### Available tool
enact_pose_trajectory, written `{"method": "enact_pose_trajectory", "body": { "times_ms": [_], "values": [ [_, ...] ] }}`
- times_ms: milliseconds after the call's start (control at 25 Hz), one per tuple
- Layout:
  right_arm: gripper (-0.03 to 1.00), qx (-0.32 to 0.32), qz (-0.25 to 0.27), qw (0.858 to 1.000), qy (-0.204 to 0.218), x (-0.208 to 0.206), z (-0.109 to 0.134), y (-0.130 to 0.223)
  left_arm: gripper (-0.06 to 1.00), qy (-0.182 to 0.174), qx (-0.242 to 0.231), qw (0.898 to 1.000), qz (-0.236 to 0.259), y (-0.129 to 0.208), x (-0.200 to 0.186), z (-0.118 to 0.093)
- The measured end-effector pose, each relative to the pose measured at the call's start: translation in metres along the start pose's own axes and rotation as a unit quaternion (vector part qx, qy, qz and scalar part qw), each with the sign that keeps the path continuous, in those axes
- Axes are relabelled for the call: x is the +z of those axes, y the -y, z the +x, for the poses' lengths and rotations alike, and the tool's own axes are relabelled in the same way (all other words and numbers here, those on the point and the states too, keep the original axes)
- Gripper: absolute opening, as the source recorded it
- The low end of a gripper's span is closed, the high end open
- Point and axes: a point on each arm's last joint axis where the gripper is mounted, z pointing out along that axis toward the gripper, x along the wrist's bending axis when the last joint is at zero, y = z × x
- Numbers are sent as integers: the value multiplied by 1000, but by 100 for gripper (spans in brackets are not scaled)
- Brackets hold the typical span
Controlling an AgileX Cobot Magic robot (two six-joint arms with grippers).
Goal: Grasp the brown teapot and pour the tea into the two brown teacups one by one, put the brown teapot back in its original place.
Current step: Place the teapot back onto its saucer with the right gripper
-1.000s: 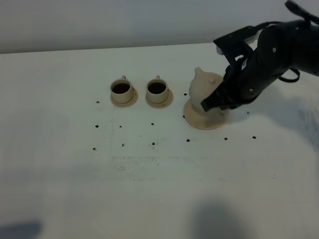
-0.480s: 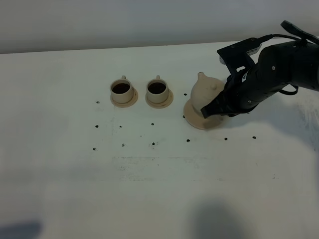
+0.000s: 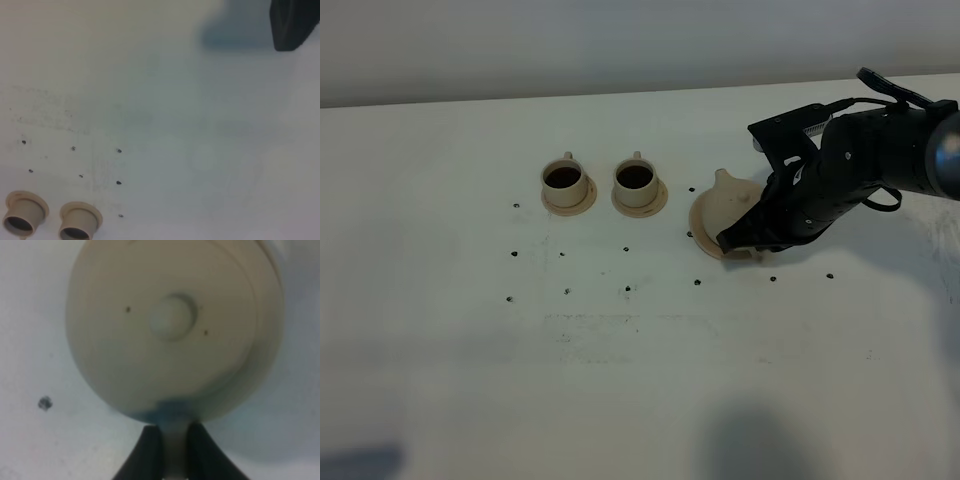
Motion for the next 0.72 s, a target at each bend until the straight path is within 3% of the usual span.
{"method": "enact_pose_trajectory", "body": {
  "times_ms": [720],
  "values": [
    [10, 0, -2, 1000, 0, 0, 0, -1, 31, 0, 0, 1000, 0, 0, 0, 0]
  ]
}}
